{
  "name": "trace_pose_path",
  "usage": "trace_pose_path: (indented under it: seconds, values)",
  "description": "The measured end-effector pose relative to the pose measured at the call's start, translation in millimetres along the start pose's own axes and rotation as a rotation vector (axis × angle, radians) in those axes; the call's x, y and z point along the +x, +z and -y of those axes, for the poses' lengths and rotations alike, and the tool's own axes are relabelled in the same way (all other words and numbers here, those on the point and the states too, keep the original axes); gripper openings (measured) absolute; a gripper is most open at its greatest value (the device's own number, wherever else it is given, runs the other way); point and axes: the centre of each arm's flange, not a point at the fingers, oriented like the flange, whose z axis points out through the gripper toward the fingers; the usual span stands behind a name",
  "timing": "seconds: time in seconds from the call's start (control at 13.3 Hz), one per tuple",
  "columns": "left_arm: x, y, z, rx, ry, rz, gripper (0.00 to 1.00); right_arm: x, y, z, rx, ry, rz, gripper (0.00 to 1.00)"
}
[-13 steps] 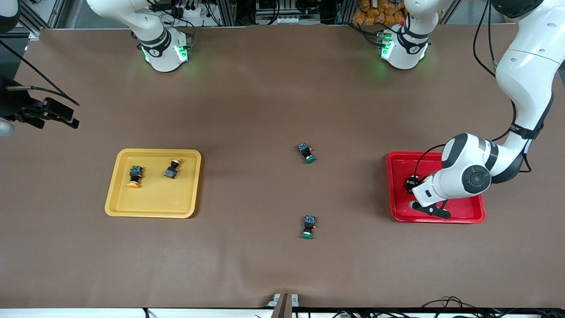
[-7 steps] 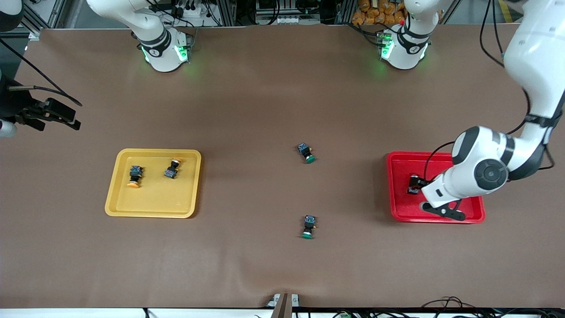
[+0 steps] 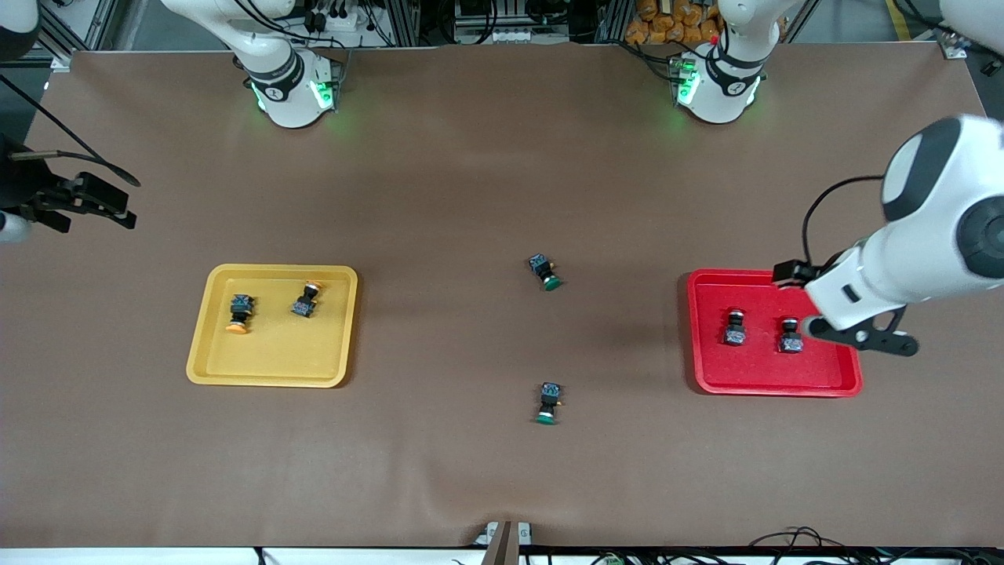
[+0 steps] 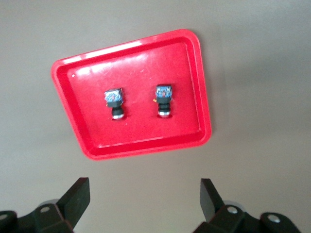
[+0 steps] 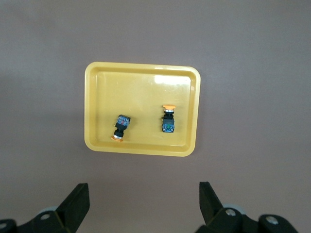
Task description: Place red and yellow buttons in trays
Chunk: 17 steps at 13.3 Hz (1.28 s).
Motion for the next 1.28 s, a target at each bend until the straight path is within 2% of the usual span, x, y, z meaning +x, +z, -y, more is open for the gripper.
trace_pose_path:
  seconds: [0.15, 0.3, 0.45, 0.83, 1.06, 1.28]
  values:
    - [-14.9, -36.5, -4.4, 0.035, -0.014, -0.050, 1.00, -2.4, 7.6, 9.3, -0.007, -0.037, 0.018, 1.00]
    - [-32.4, -67.4, -11.9, 0.068, -0.026, -0.093, 1.00, -8.0, 1.2, -4.7, -0.010, -0.054, 0.007, 1.00]
    - [-44.0, -85.7, -15.5, 0.051, -0.037, -0.117, 1.00, -19.2, -13.6, -25.5, -0.008, -0.056, -0.015, 1.00]
    - [-50.9, -89.7, -17.5, 0.008, -0.041, -0.099, 1.00, -25.4, -22.9, -20.7, -0.006, -0.068, -0.022, 1.00]
    - [-51.3, -89.5, -16.5, 0.005, -0.043, -0.097, 1.00, -25.0, -33.8, -20.0, -0.010, -0.070, -0.045, 1.00]
    - [-55.5, -95.0, -11.3, 0.017, -0.059, -0.106, 1.00, -26.9, -36.4, -24.1, -0.009, -0.062, -0.038, 1.00]
